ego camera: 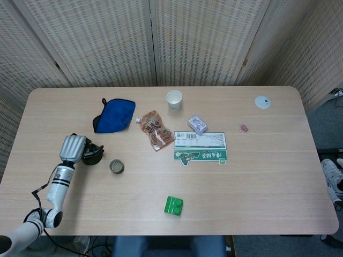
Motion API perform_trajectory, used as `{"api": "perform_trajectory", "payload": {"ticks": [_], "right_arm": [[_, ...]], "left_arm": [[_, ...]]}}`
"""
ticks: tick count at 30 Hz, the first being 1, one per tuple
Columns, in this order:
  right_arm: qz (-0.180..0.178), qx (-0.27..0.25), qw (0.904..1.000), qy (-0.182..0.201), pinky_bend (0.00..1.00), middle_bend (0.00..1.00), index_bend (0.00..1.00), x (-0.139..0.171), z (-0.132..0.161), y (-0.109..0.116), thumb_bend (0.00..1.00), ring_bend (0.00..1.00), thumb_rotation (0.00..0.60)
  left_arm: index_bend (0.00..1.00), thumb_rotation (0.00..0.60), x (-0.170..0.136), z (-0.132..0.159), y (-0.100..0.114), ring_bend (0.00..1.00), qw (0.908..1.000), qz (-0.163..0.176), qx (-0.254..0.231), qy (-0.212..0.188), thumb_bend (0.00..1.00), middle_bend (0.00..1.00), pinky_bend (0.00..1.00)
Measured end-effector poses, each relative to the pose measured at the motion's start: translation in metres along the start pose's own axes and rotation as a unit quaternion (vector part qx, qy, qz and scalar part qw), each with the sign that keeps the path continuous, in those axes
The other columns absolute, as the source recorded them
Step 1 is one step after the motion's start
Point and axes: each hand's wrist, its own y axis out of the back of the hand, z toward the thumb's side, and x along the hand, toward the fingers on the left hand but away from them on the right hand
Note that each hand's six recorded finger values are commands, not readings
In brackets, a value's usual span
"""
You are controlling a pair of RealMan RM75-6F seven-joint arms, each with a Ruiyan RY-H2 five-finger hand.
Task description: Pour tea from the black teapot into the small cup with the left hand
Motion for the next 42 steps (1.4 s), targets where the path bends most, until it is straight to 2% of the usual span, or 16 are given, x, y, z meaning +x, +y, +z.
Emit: {"api": "perform_trajectory", "payload": {"ticks": [6,13,17,21,23,25,26,28,32,38,42], "right_arm": [[0.000,0.000,1.0000,0.000,0.16,0.32,0.26,0.000,0.000,0.000,0.19,0.24,0.600],[-0.002,-0.001,1.0000,0.000,0.16,0.32,0.26,0.001,0.000,0.001,0.19,0.24,0.600],[-0.001,-0.001,1.0000,0.001,0.16,0.32,0.26,0.001,0.000,0.001,0.19,0.24,0.600],[0.000,-0.002,1.0000,0.003,0.16,0.32,0.26,0.000,0.001,0.001,0.19,0.24,0.600],[0.003,-0.002,1.0000,0.004,0.16,0.32,0.26,0.000,0.001,0.000,0.19,0.24,0.600],[0.009,-0.002,0.9999,0.008,0.16,0.32,0.26,-0.001,0.003,-0.001,0.19,0.24,0.600],[0.012,-0.002,0.9999,0.010,0.16,0.32,0.26,-0.002,0.003,-0.002,0.19,0.24,0.600],[0.019,-0.001,0.9997,0.014,0.18,0.32,0.26,-0.003,0.005,-0.004,0.19,0.24,0.600],[0.034,-0.001,0.9991,0.027,0.22,0.32,0.27,-0.005,0.010,-0.009,0.19,0.24,0.600],[0.043,-0.005,0.9977,0.053,0.23,0.34,0.31,-0.006,0.021,-0.013,0.19,0.25,0.600],[0.052,-0.013,0.9961,0.070,0.23,0.35,0.33,-0.005,0.029,-0.020,0.19,0.25,0.600]], "left_arm": [[0.78,0.001,-0.003,0.002,0.001,0.58,0.9999,0.002,0.013,-0.003,0.17,0.80,0.38],[0.60,0.000,-0.006,0.003,0.001,0.37,0.9999,-0.008,0.009,-0.005,0.14,0.55,0.34],[0.44,0.000,-0.007,0.005,0.003,0.27,0.9999,-0.010,-0.005,-0.004,0.14,0.39,0.28],[0.40,0.010,-0.010,0.007,0.009,0.26,0.9995,-0.001,-0.033,-0.003,0.14,0.36,0.20],[0.40,0.061,-0.013,0.007,0.014,0.26,0.9989,0.006,-0.047,-0.001,0.14,0.36,0.20],[0.40,0.200,-0.016,0.008,0.018,0.26,0.9983,0.011,-0.057,0.001,0.14,0.36,0.20],[0.41,0.377,-0.018,0.008,0.021,0.26,0.9978,0.013,-0.064,0.002,0.14,0.36,0.20],[0.42,0.587,-0.023,0.008,0.025,0.26,0.9971,0.016,-0.074,0.004,0.14,0.36,0.20],[0.44,0.600,-0.040,0.007,0.037,0.27,0.9954,0.025,-0.091,0.010,0.14,0.36,0.20],[0.46,0.600,-0.075,-0.003,0.062,0.30,0.9921,0.048,-0.112,0.030,0.14,0.39,0.21],[0.47,0.600,-0.102,-0.017,0.078,0.32,0.9919,0.070,-0.096,0.047,0.14,0.41,0.22]]}}
